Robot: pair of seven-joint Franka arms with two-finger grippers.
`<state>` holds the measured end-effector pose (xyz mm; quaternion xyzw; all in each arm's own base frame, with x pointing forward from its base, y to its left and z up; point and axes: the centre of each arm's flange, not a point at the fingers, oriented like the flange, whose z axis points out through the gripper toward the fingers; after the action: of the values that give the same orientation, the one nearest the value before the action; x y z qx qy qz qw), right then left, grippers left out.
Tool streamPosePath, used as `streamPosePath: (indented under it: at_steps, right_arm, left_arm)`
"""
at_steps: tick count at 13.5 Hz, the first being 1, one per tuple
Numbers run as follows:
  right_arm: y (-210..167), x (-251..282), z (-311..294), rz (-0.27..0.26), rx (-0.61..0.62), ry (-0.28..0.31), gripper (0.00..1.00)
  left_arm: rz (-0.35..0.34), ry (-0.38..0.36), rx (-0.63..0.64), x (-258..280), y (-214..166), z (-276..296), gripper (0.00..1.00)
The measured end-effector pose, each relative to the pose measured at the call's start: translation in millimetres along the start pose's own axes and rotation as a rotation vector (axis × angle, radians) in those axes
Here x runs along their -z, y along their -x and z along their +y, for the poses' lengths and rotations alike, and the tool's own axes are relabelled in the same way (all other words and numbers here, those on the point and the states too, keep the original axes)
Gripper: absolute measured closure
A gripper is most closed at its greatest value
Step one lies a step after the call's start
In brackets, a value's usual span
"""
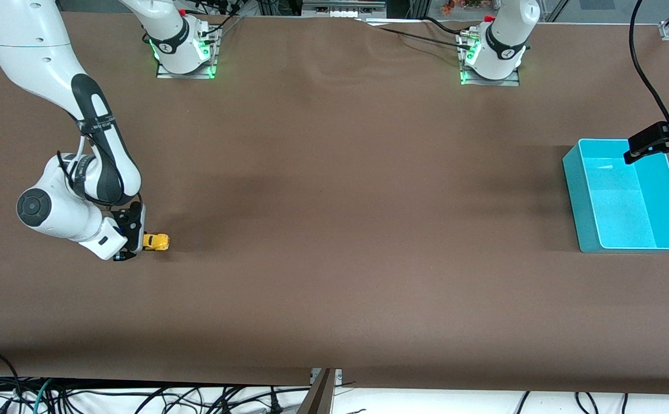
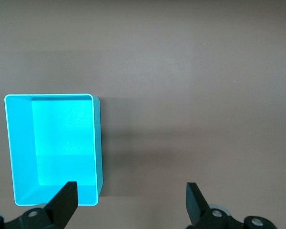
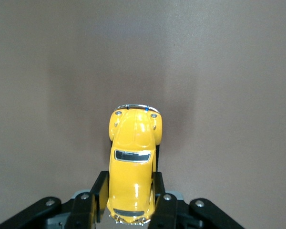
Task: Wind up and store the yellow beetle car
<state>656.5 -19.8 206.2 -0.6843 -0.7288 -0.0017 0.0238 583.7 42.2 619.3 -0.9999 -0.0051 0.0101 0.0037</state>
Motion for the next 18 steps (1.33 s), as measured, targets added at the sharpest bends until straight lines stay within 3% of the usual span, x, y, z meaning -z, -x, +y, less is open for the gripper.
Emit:
streamPosePath:
  at_steps: [11,18]
  right_arm:
    - [1.1,0.3,-0.5,0.0,0.019,0.0,0.6]
    - [27.5,1.1,-3.2,0.0,0.043,0.01,0.6]
  left_arm:
    - [0.0,0.0,0.0,0.0,0.0,0.0,0.0]
    - [0.0,0.0,0.0,0.0,0.0,0.0,0.0]
